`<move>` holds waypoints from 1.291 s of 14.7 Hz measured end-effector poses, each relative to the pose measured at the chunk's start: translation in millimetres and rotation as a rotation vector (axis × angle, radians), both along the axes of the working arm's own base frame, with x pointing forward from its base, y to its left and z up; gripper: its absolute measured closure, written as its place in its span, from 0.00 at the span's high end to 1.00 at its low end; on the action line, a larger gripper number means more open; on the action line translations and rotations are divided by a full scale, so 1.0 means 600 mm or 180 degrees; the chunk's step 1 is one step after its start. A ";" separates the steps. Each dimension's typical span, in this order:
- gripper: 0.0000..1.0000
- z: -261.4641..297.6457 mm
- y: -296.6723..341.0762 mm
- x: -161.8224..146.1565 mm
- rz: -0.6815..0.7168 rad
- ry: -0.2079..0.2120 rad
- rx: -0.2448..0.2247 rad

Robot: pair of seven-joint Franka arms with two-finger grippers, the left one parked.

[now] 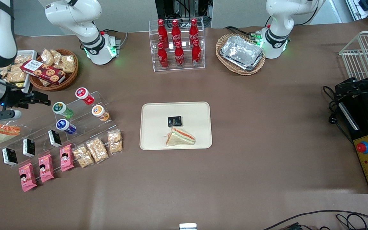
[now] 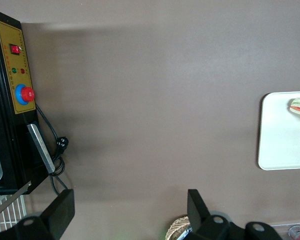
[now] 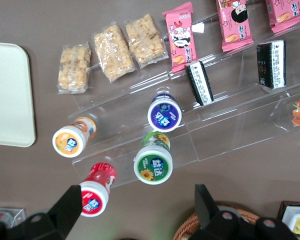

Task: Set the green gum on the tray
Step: 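Lower the right gripper onto the green gum bottle and close it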

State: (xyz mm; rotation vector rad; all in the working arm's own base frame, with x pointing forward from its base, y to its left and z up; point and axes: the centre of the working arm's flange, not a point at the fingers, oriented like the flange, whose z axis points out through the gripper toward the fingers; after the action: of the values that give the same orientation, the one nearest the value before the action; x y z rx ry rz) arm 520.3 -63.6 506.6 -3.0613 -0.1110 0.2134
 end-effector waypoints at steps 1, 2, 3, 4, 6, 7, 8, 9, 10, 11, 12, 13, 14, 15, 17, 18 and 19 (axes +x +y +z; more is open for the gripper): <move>1.00 -0.016 -0.002 -0.009 0.0000 -0.0050 -0.0001; 1.00 -0.037 -0.002 -0.015 -0.0003 -0.0083 -0.0002; 1.00 -0.063 -0.004 -0.019 -0.0014 -0.0109 -0.0005; 1.00 -0.090 -0.009 -0.024 -0.0009 -0.0125 -0.0007; 1.00 -0.130 -0.024 -0.038 0.0037 -0.0115 0.0007; 1.00 -0.141 -0.030 -0.043 0.0039 -0.0099 0.0014; 1.00 -0.150 -0.034 -0.047 0.0043 -0.0084 0.0020; 1.00 -0.157 -0.034 -0.051 0.0043 -0.0069 0.0023; 1.00 -0.163 -0.033 -0.053 0.0046 -0.0061 0.0024; 1.00 -0.168 -0.032 -0.055 0.0048 -0.0059 0.0024; 1.00 -0.172 -0.031 -0.056 0.0049 -0.0052 0.0025; 1.00 -0.175 -0.030 -0.058 0.0053 -0.0047 0.0025; 1.00 -0.179 -0.027 -0.059 0.0060 -0.0043 0.0026; 1.00 -0.185 -0.024 -0.061 0.0071 -0.0044 0.0024; 1.00 -0.202 -0.018 -0.067 0.0086 -0.0042 0.0023; 1.00 -0.211 -0.017 -0.070 0.0087 -0.0044 0.0021; 1.00 -0.217 -0.017 -0.072 0.0087 -0.0049 0.0019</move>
State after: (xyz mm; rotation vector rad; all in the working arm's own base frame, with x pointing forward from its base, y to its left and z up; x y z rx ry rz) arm 477.0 -73.6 376.2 -3.0574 -0.1539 0.1907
